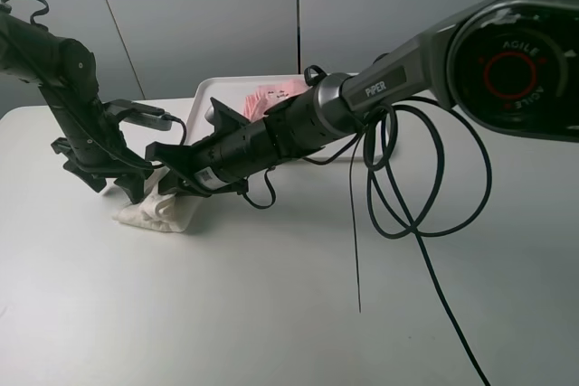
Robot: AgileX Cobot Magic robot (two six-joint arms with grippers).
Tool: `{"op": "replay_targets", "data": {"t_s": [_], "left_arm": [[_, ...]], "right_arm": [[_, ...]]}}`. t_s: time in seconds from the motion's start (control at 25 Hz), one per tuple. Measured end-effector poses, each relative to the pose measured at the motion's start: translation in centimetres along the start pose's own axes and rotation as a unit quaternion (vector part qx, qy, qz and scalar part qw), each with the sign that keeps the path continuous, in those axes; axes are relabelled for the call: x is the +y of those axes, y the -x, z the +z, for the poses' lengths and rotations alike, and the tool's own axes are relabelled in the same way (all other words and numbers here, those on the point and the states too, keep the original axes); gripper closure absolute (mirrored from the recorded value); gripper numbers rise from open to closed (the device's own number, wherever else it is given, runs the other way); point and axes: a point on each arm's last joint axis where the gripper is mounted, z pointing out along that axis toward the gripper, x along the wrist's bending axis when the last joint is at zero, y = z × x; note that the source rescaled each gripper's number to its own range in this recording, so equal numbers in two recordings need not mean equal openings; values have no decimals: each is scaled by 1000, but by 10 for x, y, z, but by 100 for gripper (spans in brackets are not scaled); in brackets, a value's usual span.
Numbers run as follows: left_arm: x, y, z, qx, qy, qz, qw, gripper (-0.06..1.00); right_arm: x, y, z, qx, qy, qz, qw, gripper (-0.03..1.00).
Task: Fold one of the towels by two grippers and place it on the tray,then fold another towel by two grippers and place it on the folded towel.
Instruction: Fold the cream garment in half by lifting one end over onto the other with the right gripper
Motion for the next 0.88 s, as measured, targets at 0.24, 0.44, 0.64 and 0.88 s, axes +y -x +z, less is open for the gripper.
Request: {"op": "replay_targets", "data": {"t_s": [0.24,0.44,0.64,0.88], "left_arm": [[0,0,-3,-1,3,-2,1000,6],[7,-2,-22,0,22,-8,1000,6],[18,-6,-55,2,51,-14,999,6],[29,-10,-79,6,61,-17,998,6]], "right_arm": [[0,0,0,0,0,-1,1000,93],[0,0,0,0,0,-1,1000,93],[1,-1,0,1,1,-2,1000,93],[1,-1,0,1,1,-3,1000,93]]}}
